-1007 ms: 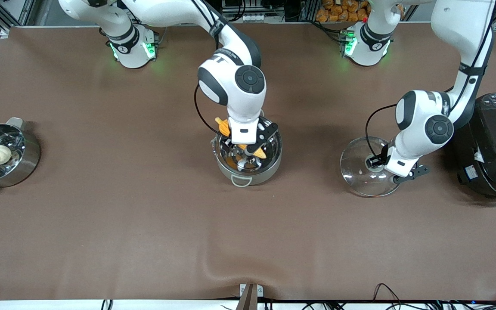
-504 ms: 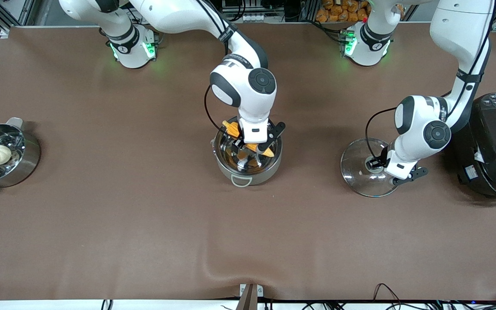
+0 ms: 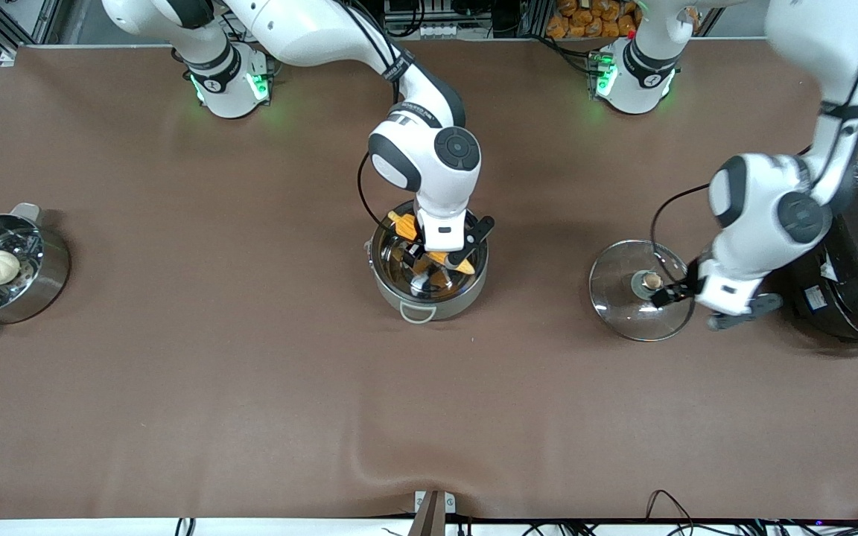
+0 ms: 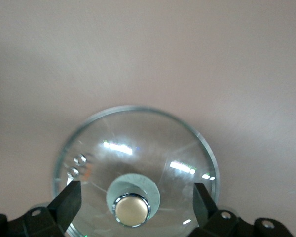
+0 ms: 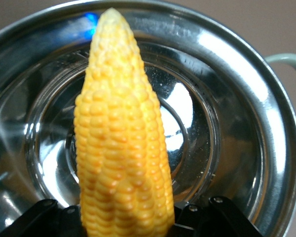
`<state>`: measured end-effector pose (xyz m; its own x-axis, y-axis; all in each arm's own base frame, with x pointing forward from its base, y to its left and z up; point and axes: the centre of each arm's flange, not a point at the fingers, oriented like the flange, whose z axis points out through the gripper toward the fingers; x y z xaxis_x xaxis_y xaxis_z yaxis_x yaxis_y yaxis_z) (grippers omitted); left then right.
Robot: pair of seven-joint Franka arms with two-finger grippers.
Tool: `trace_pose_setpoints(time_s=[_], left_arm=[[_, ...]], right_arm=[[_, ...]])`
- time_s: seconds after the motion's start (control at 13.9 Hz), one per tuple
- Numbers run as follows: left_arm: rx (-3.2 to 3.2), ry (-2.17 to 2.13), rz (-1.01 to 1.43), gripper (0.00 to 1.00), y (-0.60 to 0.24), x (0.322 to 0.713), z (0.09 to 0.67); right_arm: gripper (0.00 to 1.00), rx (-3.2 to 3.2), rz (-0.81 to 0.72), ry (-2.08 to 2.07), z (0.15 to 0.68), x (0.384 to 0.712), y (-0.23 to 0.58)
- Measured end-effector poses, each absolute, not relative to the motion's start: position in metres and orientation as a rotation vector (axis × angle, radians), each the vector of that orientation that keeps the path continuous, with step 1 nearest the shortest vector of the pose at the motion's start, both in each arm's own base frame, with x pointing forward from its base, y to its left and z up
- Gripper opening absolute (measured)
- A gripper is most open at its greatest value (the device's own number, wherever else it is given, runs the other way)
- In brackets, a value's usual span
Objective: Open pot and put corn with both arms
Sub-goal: 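Release the lid with the left gripper while the right gripper lowers the corn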
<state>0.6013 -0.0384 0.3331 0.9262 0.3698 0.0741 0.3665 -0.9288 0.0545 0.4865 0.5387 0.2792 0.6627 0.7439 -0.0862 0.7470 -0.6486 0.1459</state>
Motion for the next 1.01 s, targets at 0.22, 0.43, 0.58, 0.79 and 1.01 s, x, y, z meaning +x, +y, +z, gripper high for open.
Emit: trace_pose_setpoints(time_s=[0.22, 0.43, 0.58, 0.79, 1.01], left_arm=[[3.03, 0.612, 0.196, 1.0, -0.025, 0.604, 0.432], [3.05, 0.527, 0.206, 1.0, -0.027, 0.597, 0.524], [3.072, 0.455, 0.176, 1.0, -0.027, 0.589, 0.57], [3.095, 0.341, 0.154, 1.0, -0.026, 0.583, 0.6], [3.107, 0.256, 0.136, 1.0, -0.029, 0.58, 0.611]], right_arm=[[0.07, 2.713, -0.032, 1.202, 0.275, 0.486, 0.539], [0.26, 2.715, -0.026, 1.187, 0.275, 0.485, 0.539], [0.44, 2.727, -0.023, 1.155, 0.275, 0.485, 0.539], [0.77, 2.746, -0.017, 1.108, 0.276, 0.485, 0.54], [1.0, 2.755, -0.026, 1.057, 0.282, 0.489, 0.536]])
